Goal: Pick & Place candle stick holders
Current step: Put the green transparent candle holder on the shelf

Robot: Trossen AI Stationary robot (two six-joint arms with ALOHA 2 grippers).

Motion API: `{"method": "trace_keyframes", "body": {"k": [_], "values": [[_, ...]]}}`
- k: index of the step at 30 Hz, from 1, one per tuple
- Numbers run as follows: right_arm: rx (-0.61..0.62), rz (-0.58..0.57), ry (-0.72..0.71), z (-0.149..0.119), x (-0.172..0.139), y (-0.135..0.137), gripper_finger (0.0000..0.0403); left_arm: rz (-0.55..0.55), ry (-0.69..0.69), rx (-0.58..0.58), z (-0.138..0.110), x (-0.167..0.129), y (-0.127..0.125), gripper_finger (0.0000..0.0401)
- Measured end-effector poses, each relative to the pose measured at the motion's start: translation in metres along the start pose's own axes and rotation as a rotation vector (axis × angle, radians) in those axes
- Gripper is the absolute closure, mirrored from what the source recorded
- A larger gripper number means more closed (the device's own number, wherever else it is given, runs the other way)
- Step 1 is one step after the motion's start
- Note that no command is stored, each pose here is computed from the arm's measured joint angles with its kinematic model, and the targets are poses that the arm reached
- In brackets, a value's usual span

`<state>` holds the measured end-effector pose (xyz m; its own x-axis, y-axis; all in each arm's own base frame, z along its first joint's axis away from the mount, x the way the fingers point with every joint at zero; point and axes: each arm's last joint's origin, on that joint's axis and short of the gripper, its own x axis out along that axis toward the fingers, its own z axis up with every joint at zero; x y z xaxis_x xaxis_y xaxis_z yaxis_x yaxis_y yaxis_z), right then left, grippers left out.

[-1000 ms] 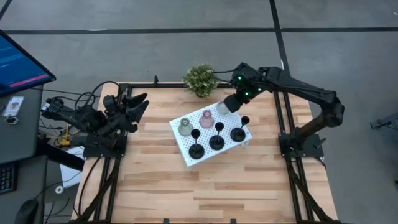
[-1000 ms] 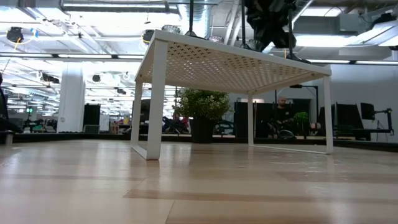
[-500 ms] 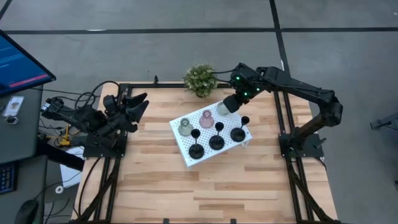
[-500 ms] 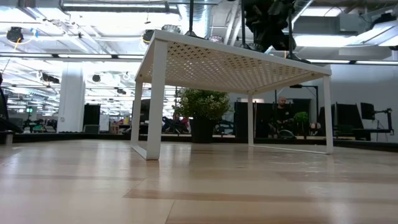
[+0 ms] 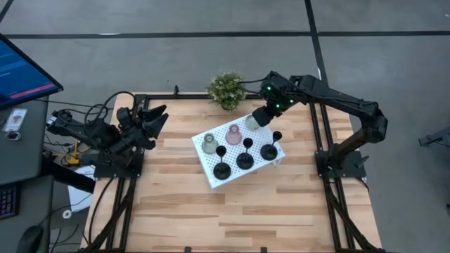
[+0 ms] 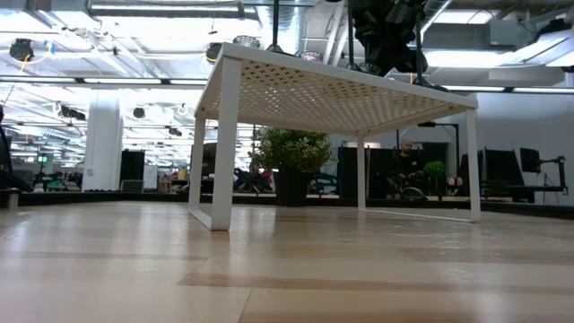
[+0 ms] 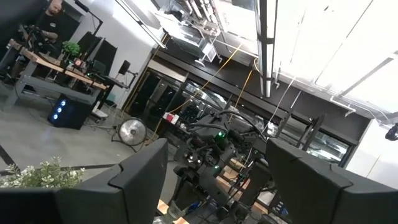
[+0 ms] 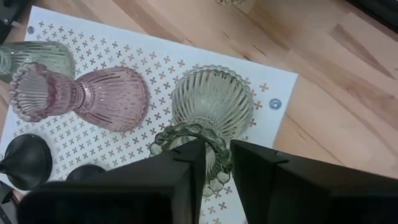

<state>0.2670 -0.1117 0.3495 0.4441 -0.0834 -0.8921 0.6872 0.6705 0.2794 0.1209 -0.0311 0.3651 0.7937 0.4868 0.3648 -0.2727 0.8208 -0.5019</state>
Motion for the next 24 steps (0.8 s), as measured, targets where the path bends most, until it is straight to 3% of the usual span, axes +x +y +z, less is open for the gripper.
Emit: {"method": "trace_keyframes", "body": {"k": [13,24], "values": [[-0.006,0.008,-0.007,0.0009,0.0007,0.0005,0.033,0.0,0.0,0.0,0.0,0.0,0.0,0.0127],[-0.004,0.01,-0.032,0.0032,0.0013,0.0013,0.0244,0.0,0.0,0.0,0.0,0.0,0.0,0.0127]]}}
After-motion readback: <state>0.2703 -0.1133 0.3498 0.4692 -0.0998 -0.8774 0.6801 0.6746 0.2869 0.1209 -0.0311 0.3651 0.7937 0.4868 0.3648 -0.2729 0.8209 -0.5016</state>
